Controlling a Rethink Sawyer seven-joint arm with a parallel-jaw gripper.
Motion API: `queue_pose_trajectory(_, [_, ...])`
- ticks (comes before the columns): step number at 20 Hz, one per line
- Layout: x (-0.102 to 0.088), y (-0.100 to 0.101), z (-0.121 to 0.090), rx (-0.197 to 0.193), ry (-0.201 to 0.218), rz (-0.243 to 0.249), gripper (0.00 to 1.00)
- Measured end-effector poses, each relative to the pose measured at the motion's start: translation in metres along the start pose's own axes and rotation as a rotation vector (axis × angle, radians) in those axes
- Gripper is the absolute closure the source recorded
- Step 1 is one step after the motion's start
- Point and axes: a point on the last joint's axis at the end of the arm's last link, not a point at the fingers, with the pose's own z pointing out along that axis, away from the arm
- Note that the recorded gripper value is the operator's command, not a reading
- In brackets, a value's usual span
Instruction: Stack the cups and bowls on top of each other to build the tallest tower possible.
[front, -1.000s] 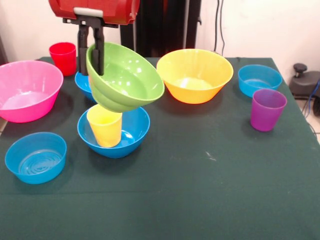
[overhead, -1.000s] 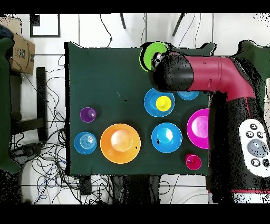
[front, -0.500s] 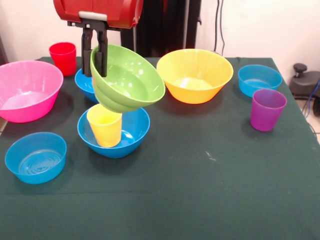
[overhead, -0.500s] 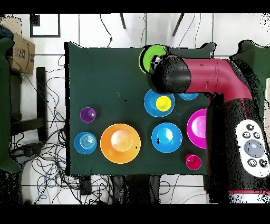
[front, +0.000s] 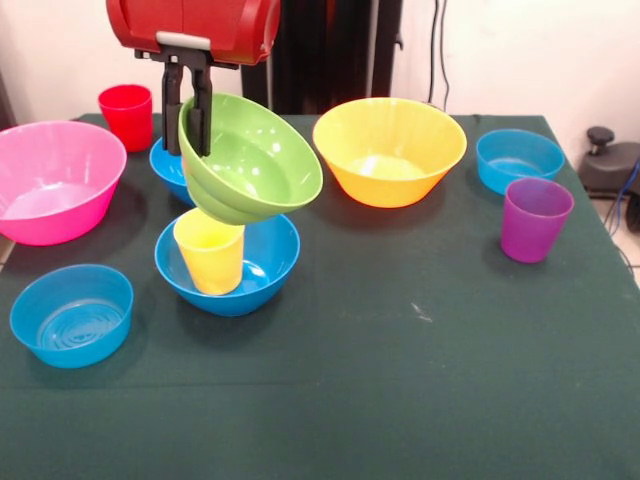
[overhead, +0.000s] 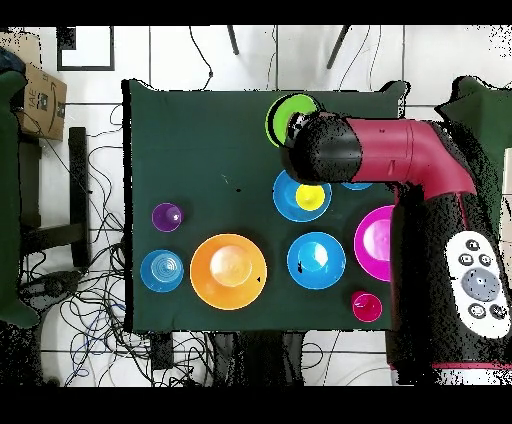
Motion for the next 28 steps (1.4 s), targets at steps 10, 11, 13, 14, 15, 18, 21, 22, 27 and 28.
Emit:
queue_pose_trajectory(10, [0.0083, -0.0016, 0.0036, 0.004, 0.017, -0.001, 1.00])
queue_pose_trajectory(11, [0.0088, -0.0017, 0.0038, 0.004, 0.018, -0.001, 1.00])
queue_pose_trajectory(13, [0.0087, -0.0015, 0.0036, 0.003, 0.019, 0.001, 1.00])
queue_pose_trajectory(14, [0.0085, -0.0014, 0.0034, 0.002, 0.019, 0.002, 1.00])
queue_pose_trajectory(15, [0.0083, -0.0014, 0.0032, 0.001, 0.019, 0.003, 1.00])
queue_pose_trajectory(18, [0.0079, -0.0028, 0.0030, -0.001, 0.019, 0.008, 1.00])
queue_pose_trajectory(21, [0.0077, -0.0051, 0.0031, -0.001, 0.020, 0.012, 1.00])
queue_pose_trajectory(22, [0.0075, -0.0058, 0.0029, -0.001, 0.020, 0.014, 1.00])
queue_pose_trajectory(27, [0.0066, -0.0073, 0.0023, -0.005, 0.021, 0.023, 1.00])
queue_pose_trajectory(28, [0.0065, -0.0074, 0.0023, -0.005, 0.021, 0.024, 1.00])
